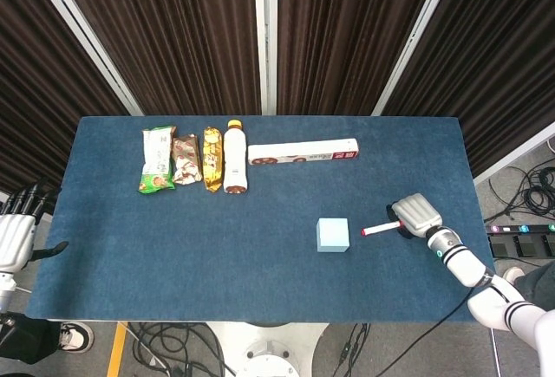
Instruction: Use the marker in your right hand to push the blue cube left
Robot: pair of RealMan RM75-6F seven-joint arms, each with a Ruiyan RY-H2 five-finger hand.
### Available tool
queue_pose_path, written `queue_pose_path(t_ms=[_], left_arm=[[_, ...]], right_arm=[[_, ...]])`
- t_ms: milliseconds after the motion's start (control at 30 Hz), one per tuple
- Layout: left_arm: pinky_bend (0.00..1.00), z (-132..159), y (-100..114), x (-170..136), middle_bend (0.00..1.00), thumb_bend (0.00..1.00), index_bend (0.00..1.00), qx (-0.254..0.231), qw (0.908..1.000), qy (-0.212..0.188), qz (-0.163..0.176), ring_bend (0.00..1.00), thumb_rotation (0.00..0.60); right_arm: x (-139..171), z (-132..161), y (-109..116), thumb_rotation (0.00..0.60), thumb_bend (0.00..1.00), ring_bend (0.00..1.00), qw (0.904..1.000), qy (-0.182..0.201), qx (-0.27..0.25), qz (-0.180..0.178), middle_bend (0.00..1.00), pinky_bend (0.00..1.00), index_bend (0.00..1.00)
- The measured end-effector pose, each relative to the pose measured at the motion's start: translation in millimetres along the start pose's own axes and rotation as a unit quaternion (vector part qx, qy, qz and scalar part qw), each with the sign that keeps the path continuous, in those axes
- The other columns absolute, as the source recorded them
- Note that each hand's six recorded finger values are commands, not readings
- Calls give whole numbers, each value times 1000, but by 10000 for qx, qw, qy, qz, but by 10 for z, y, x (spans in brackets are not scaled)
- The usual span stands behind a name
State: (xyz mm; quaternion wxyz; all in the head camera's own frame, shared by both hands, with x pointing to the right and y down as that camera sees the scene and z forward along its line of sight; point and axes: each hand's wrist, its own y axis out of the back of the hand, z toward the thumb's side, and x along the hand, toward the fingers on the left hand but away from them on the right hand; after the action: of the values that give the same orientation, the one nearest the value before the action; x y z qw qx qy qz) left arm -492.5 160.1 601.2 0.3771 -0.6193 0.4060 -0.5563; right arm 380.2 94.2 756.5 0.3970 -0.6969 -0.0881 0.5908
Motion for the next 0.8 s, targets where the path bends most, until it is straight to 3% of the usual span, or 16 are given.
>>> queue_pose_path(t_ms=[800], left_arm=[[102,-51,28,3,107,40,185,-31,10000,59,59,14,600]], right_arm=[[-47,47,16,600,309,942,9999,-31,11,-149,555,999,589]])
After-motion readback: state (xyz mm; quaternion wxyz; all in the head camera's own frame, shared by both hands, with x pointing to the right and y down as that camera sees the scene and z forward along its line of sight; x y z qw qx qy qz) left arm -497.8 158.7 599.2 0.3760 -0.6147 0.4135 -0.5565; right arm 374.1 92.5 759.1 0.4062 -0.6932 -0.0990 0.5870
